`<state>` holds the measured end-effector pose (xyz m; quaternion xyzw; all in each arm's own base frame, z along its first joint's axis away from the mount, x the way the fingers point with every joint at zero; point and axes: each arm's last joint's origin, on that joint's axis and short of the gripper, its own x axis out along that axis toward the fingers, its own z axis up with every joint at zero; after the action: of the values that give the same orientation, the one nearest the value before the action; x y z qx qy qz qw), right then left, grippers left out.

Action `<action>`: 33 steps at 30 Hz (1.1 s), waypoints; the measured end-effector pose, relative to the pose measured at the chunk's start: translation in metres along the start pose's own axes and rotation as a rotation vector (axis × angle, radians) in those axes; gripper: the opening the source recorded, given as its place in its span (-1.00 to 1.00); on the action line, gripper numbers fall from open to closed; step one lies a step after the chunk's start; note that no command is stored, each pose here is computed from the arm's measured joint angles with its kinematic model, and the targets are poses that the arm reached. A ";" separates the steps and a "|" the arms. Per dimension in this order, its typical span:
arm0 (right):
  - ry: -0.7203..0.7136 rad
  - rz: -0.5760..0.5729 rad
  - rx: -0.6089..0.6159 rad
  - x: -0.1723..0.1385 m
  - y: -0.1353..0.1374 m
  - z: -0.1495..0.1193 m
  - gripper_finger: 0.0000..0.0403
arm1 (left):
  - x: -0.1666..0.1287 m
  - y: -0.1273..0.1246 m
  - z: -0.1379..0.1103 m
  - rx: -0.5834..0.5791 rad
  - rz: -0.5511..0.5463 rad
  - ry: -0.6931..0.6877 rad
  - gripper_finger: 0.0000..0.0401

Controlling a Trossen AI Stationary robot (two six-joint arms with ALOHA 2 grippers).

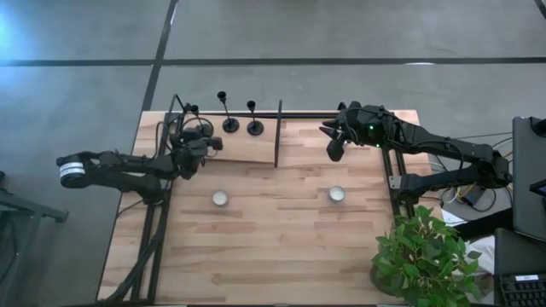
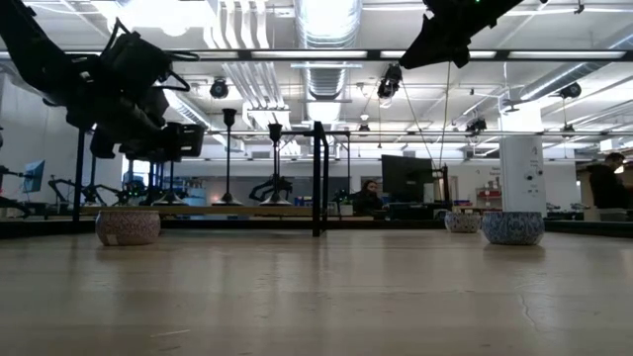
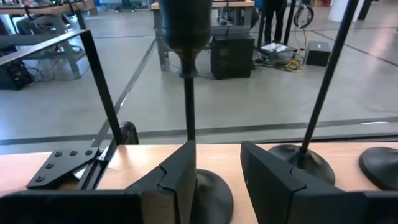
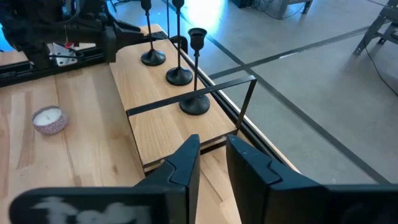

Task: Pick & Place candle stick holders
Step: Align the black candle holder with the black candle holders on the shelf

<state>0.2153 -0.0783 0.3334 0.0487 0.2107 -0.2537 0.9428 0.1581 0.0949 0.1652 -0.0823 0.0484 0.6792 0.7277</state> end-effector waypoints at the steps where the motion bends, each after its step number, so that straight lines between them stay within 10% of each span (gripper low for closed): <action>1: 0.000 0.000 0.000 0.000 0.000 0.000 -0.66 | 0.001 0.000 0.000 0.000 0.004 0.000 -0.34; 33: 0.000 0.000 0.000 0.000 0.000 0.000 -0.57 | 0.025 0.015 0.009 -0.021 0.001 0.018 -0.34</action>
<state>0.2153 -0.0783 0.3334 0.0488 0.2107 -0.2537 0.9428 0.1449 0.1224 0.1685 -0.0960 0.0482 0.6792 0.7261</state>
